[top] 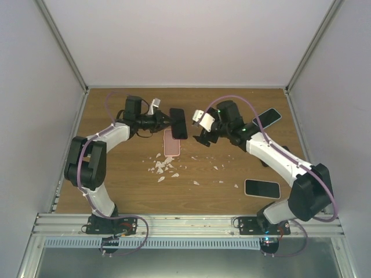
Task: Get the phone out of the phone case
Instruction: Place the phone at the center of the board.
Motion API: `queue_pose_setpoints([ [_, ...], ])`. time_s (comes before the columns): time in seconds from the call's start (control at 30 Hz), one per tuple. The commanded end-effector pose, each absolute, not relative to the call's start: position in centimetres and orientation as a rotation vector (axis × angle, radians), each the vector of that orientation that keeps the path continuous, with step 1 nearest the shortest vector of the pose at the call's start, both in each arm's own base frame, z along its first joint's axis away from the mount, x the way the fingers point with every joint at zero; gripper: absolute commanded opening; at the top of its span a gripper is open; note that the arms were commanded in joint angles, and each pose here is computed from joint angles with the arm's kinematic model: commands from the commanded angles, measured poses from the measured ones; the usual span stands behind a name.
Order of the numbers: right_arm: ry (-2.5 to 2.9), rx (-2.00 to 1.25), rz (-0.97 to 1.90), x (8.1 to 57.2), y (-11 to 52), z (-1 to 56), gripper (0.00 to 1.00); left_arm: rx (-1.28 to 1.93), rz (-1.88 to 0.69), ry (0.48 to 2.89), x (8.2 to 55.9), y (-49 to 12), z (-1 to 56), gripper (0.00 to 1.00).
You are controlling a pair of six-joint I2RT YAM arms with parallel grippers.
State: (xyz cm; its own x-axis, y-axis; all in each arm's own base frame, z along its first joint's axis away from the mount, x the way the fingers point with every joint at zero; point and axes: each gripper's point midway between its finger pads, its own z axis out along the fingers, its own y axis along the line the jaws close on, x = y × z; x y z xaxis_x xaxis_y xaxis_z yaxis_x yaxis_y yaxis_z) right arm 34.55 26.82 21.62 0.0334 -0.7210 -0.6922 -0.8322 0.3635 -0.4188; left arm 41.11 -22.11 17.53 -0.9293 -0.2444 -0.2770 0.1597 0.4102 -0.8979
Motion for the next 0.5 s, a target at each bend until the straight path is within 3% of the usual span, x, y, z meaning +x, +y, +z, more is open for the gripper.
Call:
queue_pose_setpoints([
  [0.0,1.780,-1.381,0.408,32.5,25.0,19.9,1.00,0.040,-1.547,2.307,40.2,-24.7,17.0,0.00],
  [0.47,1.888,-1.392,0.460,34.0,22.8,16.2,1.00,0.026,-1.527,2.443,37.9,-27.7,11.4,0.00],
])
